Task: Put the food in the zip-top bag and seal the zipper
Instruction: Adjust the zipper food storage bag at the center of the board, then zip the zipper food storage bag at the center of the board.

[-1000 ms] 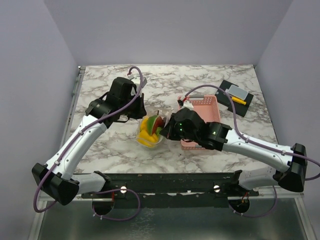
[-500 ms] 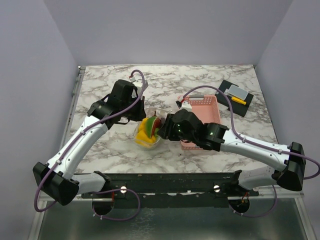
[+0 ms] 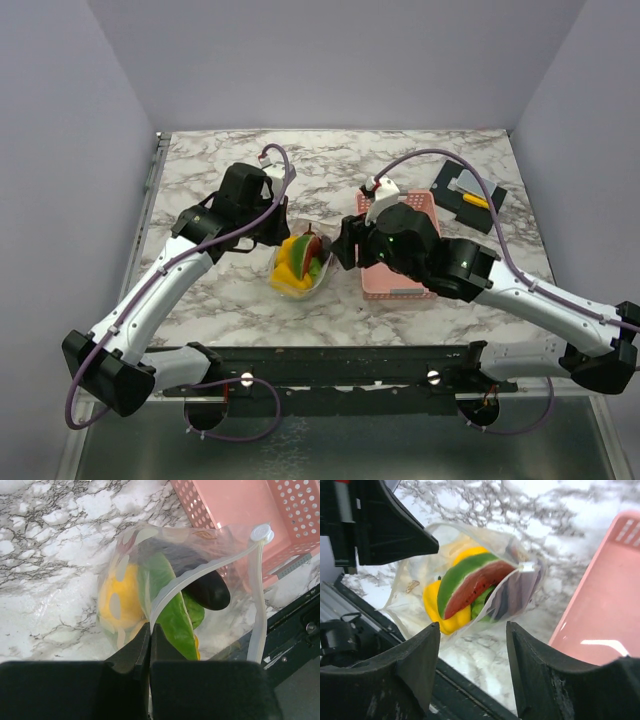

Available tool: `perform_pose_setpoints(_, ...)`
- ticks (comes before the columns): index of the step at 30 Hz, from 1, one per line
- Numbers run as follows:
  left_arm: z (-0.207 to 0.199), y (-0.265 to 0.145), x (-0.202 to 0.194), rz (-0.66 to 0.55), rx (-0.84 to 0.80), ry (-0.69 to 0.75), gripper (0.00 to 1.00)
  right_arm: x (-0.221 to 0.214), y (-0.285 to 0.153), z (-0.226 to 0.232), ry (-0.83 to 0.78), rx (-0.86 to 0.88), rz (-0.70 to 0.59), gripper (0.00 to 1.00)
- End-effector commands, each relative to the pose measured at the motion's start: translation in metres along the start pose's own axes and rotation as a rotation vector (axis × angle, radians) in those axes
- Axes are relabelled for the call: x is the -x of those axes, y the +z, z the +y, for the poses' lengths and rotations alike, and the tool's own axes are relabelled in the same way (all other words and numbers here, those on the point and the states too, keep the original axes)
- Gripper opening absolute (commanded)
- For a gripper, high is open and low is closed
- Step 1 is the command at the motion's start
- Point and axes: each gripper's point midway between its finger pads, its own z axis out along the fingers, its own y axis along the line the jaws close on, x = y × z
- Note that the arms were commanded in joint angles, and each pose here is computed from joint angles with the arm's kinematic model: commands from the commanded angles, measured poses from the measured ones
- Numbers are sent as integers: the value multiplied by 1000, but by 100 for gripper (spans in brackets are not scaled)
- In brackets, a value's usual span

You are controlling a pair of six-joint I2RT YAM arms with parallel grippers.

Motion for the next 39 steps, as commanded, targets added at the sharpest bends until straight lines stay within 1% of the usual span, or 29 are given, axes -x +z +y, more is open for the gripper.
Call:
perform_pose_setpoints(1,-5,-4,5,-35,-25,43,0,21,-13,-9,-333,17,-16,61)
perform_pose_setpoints(5,-4,-3,7,-34,-25,46,0,23,-8,-8,-498,52,24,63)
perform_pose_setpoints(9,-4,-4,7,-36,-21,48,0,22,0,-12,-642,103,40,66)
perform_pose_setpoints(13,-4,-5,5,-35,-19,44,0,21,5,-17,-747,151,5,66)
perform_pose_setpoints(16,-4,-4,2,-31,-23,40,0,25,6,-18,-810,200,-50,67)
perform_pose_setpoints(21,-2,-5,-1,-30,-16,42,0,26,4,-19,-904,362,-110,67)
perform_pose_setpoints(26,-3,-8,1,-41,-21,45,0,25,9,-30,-997,428,-86,61)
perform_pose_setpoints(31,-3,-8,-1,-37,-21,45,0,24,19,-39,-1031,495,-38,61)
perform_pose_setpoints(36,-2,-8,-3,-35,-19,46,0,26,24,-41,-1072,571,-66,61)
perform_pose_setpoints(39,-3,-7,-4,-33,-20,48,0,23,30,-42,-1085,617,-51,61)
